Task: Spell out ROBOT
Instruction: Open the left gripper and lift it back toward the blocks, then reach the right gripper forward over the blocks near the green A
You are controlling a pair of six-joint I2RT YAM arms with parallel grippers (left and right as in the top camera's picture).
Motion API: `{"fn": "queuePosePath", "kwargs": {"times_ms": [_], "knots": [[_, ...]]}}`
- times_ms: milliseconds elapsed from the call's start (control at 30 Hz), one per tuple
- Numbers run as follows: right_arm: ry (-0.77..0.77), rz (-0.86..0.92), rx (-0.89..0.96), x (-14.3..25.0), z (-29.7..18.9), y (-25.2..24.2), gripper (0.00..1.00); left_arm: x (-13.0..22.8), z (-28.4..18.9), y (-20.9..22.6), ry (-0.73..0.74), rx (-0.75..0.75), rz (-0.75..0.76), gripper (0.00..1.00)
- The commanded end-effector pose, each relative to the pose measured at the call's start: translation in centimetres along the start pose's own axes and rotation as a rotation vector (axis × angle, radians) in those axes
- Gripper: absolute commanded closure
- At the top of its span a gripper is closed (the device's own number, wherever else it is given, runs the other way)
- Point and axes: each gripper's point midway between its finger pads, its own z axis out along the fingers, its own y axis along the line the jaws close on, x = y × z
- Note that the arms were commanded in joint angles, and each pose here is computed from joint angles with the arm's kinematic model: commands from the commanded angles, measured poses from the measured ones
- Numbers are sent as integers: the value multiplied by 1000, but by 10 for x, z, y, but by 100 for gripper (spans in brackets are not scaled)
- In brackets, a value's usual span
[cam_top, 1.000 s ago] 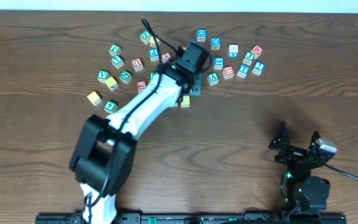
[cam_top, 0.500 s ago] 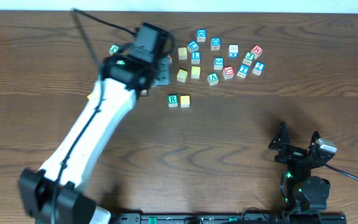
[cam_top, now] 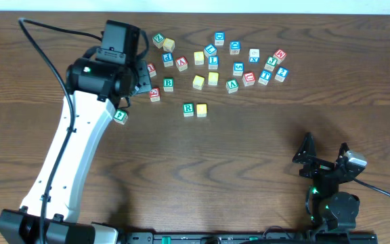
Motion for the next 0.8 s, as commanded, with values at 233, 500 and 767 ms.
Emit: {"fn": "queuePosePath", "kwargs": {"times_ms": [233, 500, 767], "knots": [[-5, -14, 19, -1, 0, -4, 1, -12, -8, 13, -32, -16, -17, 60], [17, 5, -103, 2, -1, 17, 1, -13, -8, 12, -39, -14, -18, 60], [28, -69, -212, -14, -7, 42, 1, -19, -8, 11, -59, -7, -8, 60]]}}
